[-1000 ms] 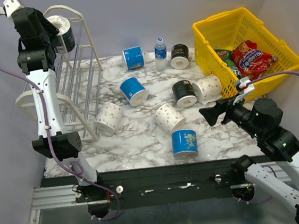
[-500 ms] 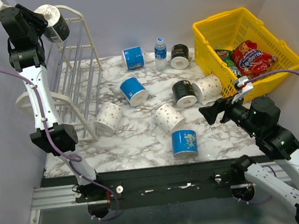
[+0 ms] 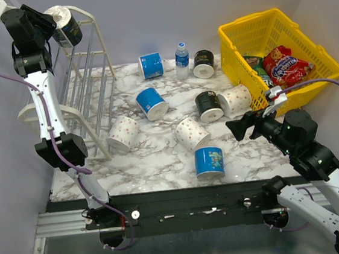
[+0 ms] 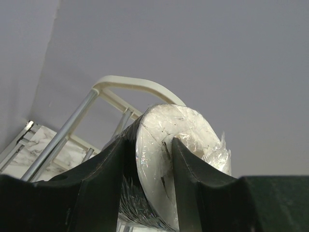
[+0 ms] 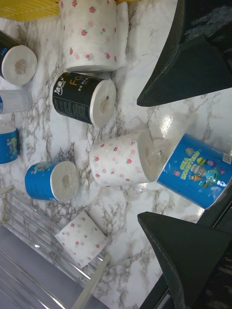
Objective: Place and organize the paper towels onto the shelf
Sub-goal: Place the paper towel on the shelf.
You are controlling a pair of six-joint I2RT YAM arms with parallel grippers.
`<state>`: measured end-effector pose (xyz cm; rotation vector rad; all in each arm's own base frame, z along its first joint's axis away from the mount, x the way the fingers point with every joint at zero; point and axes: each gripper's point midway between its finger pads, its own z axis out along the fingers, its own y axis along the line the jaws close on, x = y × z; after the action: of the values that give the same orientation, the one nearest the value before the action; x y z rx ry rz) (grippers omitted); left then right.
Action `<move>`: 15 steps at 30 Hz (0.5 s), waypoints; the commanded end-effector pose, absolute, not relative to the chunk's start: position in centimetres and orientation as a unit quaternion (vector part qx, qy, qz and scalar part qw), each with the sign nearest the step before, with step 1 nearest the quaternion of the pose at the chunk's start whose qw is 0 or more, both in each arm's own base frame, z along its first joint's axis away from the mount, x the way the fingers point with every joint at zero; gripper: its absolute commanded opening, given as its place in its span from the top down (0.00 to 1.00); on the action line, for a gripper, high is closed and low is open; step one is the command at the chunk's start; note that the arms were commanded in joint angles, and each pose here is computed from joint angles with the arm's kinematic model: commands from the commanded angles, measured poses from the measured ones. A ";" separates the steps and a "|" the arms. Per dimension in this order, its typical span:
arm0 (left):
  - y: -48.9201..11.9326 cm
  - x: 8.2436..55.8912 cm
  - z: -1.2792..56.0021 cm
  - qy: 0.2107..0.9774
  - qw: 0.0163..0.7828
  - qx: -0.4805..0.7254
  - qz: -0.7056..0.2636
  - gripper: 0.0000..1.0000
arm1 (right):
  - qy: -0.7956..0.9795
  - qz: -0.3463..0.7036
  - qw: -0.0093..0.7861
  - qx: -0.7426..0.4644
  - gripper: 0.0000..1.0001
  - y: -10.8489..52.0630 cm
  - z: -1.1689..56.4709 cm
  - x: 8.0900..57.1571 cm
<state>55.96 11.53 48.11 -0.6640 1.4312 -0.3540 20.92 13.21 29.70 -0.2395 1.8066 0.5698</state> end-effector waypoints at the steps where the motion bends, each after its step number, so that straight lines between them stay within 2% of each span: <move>1: 11.7 55.7 50.9 0.612 0.719 -0.283 -0.168 0.59 | 0.771 0.229 0.585 -0.101 0.01 12.8 29.9 21.2; 7: 12.2 55.2 51.3 0.606 0.723 -0.294 -0.152 0.57 | 0.771 0.228 0.586 -0.102 0.01 12.8 29.9 21.3; 11: 12.4 55.0 50.9 0.612 0.719 -0.296 -0.145 0.52 | 0.772 0.228 0.585 -0.102 0.01 12.8 29.8 21.3; 13: 12.3 55.0 50.9 0.613 0.719 -0.294 -0.145 0.45 | 0.771 0.228 0.585 -0.102 0.01 12.7 29.8 21.2; 15: 12.3 54.7 51.4 0.609 0.723 -0.293 -0.142 0.49 | 0.771 0.229 0.586 -0.102 0.01 12.7 29.8 21.1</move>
<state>55.87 11.88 48.10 -0.6739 1.4284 -0.3374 20.99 13.22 29.62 -0.2394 1.8100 0.5677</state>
